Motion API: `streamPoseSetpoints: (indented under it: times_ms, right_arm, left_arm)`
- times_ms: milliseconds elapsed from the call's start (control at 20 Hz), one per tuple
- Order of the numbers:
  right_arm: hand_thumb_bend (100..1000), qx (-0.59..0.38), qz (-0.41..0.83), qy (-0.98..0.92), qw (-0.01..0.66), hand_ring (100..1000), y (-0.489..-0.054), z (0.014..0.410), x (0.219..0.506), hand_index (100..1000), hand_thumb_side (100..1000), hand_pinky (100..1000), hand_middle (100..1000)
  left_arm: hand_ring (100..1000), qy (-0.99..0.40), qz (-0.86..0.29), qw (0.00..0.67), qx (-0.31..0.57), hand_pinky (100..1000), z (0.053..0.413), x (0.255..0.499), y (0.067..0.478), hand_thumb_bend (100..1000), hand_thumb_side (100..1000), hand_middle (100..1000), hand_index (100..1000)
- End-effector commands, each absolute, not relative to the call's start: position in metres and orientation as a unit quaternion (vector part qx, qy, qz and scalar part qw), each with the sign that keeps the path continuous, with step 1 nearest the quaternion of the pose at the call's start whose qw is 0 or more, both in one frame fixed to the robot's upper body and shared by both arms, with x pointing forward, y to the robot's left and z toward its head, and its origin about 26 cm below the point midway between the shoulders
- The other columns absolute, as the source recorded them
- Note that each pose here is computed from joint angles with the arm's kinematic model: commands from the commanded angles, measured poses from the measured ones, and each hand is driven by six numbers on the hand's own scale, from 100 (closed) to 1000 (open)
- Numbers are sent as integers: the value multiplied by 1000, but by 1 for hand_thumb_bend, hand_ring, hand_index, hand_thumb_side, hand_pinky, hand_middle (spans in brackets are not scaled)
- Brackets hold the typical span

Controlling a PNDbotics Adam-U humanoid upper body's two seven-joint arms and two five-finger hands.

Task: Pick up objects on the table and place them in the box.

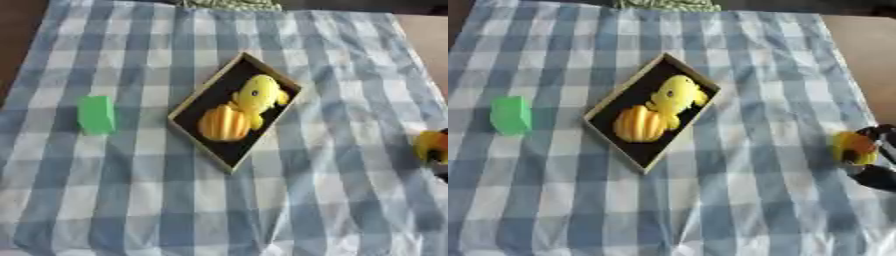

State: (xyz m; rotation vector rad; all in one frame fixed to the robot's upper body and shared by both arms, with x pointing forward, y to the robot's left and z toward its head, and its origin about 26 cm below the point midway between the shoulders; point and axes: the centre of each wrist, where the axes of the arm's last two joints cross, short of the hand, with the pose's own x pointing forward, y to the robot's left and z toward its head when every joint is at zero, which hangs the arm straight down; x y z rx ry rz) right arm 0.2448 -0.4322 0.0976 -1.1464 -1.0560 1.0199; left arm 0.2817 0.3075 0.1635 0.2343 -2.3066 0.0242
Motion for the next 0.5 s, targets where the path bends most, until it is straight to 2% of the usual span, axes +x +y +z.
streamPoseSetpoints:
  times_ms: [50,200,500]
  right_arm:
    - [100,-516,419,-477,575,875,-431,117,245,687,100,906,491]
    - [100,-522,405,-505,556,842,-421,130,245,633,100,900,443]
    - [100,-510,406,-564,507,838,-396,160,244,634,100,897,437]
  left_arm:
    - [850,-917,4,389,89,699,171,281,307,100,720,715,813]
    - [851,-917,4,388,90,700,171,281,307,100,720,715,813]
    - [853,-917,5,388,90,700,171,281,307,100,720,716,813]
